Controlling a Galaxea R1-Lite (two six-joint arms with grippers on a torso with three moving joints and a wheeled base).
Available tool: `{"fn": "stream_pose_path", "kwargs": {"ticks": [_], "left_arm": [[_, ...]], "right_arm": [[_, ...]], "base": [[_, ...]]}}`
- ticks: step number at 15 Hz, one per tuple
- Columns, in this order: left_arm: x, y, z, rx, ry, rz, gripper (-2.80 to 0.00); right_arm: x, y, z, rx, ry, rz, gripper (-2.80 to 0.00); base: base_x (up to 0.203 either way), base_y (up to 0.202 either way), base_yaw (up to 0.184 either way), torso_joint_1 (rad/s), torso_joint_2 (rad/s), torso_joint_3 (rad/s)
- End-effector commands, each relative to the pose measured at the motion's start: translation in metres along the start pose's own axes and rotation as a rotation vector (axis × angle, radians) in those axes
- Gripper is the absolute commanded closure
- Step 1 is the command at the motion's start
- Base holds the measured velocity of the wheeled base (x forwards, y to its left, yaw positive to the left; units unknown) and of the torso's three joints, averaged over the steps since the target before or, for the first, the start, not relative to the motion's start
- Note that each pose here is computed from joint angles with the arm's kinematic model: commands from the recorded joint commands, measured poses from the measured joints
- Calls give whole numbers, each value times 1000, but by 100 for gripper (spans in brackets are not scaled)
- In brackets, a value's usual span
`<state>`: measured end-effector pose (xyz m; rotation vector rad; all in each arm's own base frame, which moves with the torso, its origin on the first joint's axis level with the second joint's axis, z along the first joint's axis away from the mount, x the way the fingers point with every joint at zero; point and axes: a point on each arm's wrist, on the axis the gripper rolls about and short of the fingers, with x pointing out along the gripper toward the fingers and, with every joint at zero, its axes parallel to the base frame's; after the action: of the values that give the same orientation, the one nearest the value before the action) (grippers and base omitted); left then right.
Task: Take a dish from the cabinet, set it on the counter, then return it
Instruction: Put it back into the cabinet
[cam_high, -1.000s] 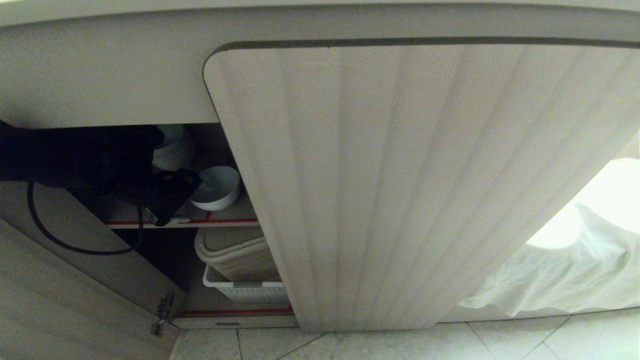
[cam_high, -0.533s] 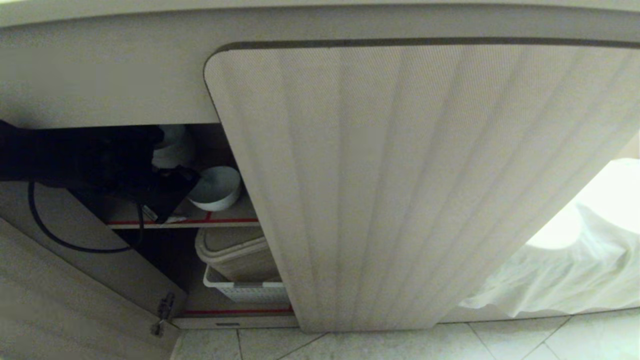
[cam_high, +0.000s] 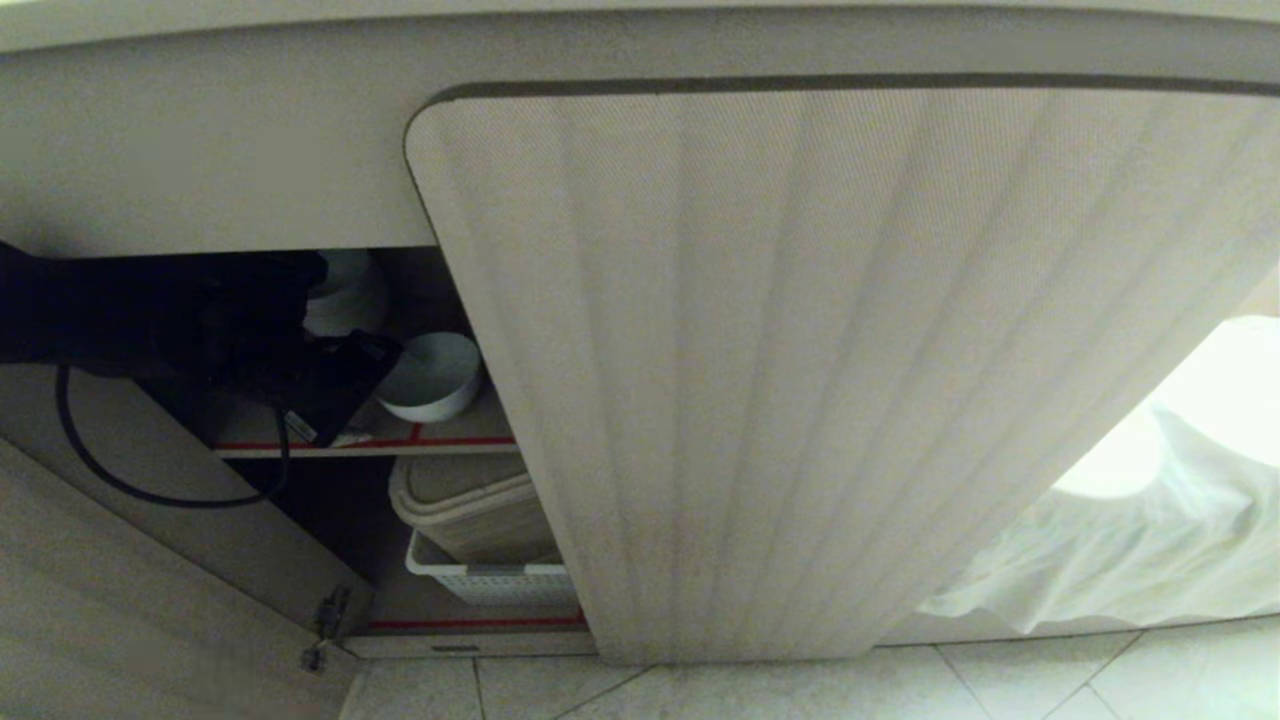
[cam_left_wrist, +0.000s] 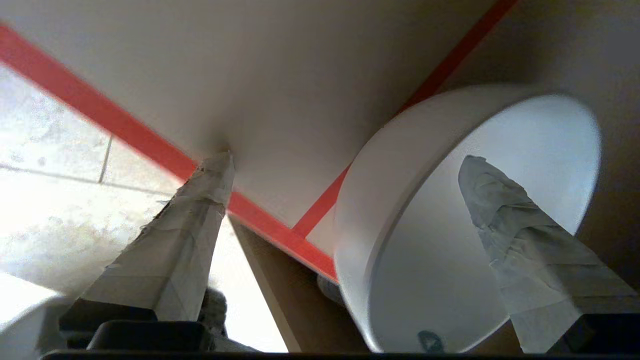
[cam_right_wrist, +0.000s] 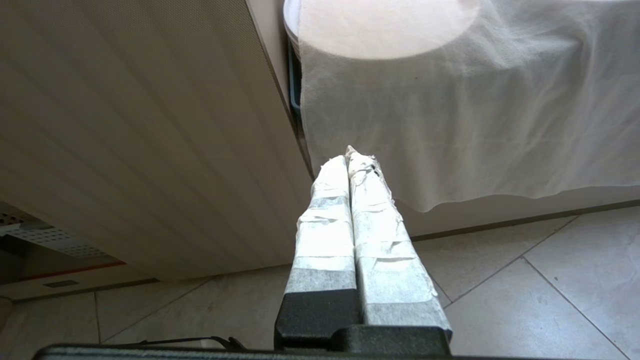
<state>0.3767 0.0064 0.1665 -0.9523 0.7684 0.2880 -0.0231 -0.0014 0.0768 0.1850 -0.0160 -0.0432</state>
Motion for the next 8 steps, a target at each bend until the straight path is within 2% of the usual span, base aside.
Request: {"fn": "stream_pose_path", "kwargs": {"ticks": [1, 4, 8], "left_arm": [[-7, -3, 0, -1, -10, -18, -280], [-12, -8, 2, 7, -37, -57, -280], [-20, -10, 1, 11, -54, -64, -280]], "right_arm": [[0, 0, 0, 1, 1, 0, 0], [0, 0, 0, 1, 1, 0, 0], [0, 0, 0, 1, 1, 0, 0]], "base": [[0, 0, 0, 0, 0, 0], [0, 0, 0, 0, 0, 0], [0, 0, 0, 0, 0, 0]]}}
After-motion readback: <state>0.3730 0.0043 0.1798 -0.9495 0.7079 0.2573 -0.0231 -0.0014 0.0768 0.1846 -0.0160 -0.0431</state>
